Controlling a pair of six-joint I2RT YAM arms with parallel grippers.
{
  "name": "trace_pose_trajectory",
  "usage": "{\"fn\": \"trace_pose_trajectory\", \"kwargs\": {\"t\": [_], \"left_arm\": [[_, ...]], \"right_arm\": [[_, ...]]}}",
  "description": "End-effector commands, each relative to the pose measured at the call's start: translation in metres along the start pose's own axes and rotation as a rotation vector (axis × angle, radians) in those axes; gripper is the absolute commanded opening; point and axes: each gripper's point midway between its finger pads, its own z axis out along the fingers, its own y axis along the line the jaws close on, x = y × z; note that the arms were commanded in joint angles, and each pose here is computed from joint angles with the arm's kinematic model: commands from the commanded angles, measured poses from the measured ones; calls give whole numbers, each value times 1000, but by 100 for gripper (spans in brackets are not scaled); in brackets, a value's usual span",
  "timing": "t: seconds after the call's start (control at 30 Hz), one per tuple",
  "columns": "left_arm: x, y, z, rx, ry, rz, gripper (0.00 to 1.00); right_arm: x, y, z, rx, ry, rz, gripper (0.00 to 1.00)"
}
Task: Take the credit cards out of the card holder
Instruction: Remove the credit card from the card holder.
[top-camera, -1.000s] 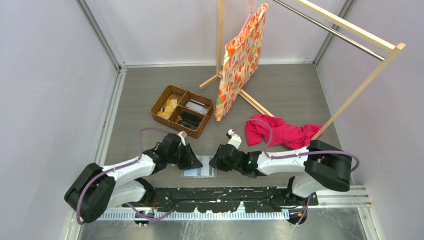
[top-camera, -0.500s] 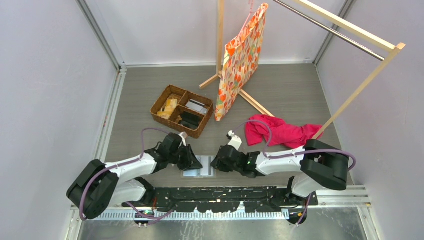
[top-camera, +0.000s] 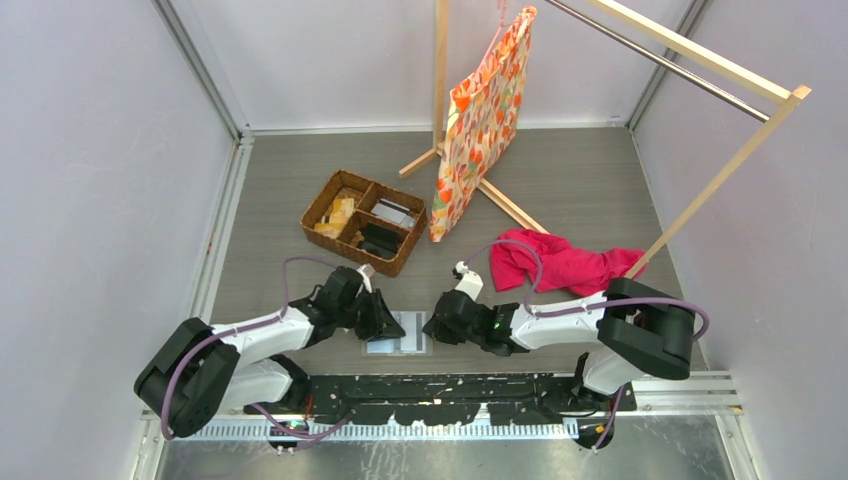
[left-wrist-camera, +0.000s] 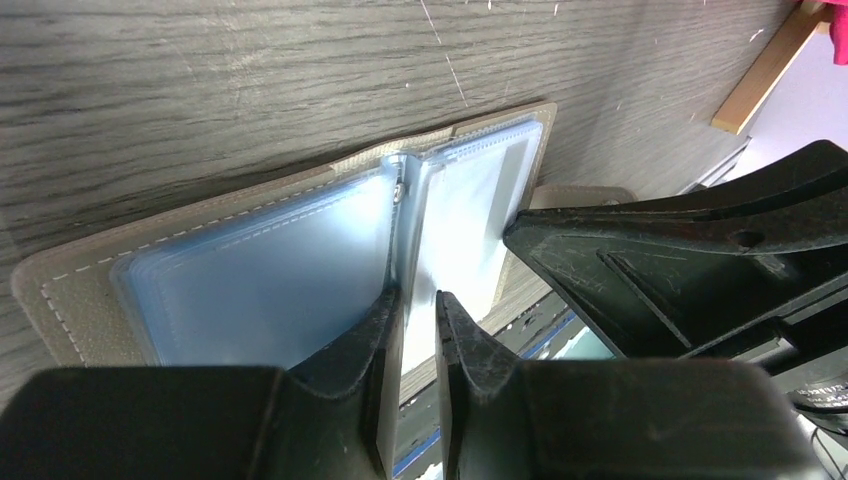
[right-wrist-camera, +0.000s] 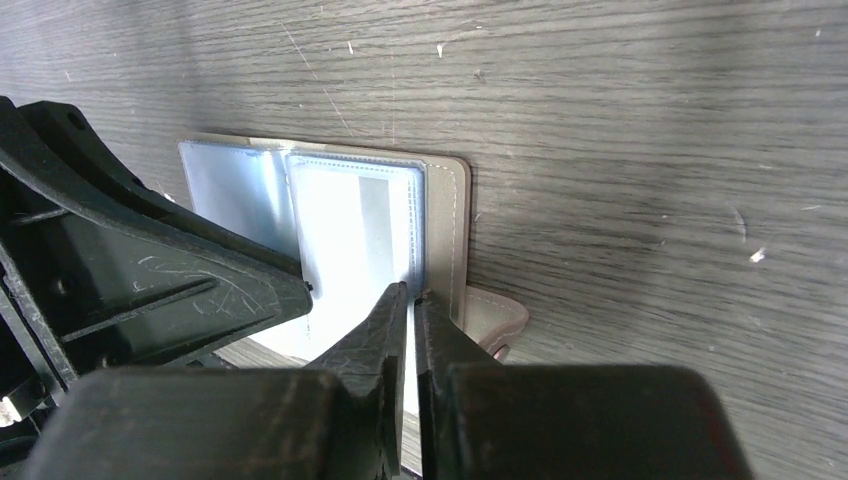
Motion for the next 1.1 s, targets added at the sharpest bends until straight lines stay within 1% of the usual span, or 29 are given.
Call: {"fn": "trace_pose_trajectory", "kwargs": {"t": [0.0,0.07,0.13,0.23,0.27,0.77,0.83,0.9,0.97,1.07], "left_arm": [[-5,-12,3,71,-24,9,19],[-5,-14,2,79,-24,9,17],[-5,-14,2,82,-26,9,12],[-5,-15,2,83,-26,10,1],[-4,-14,1,83,-26,11,1],[-7,-1,-23,-9,-94,53,1],[-8,0,-27,-30,-102,70,0],[-10,2,-30,-51,-112,84,4],[-13,5,-33,-72,-127,84,6],[-15,16,-34,-116,-141,65,6]], "right_arm": [[7,17,7,-52,32,0,9],[9,18,8,-55,41,-4,8],[10,18,9,-54,46,-5,7],[10,18,10,-53,46,-5,7],[10,17,10,-51,45,-4,7],[0,5,-2,-28,0,14,8],[-1,5,-4,-27,-2,11,10],[-2,7,-6,-37,0,4,12],[-3,12,-7,-53,0,0,14],[-6,21,-11,-86,-4,5,18]]}}
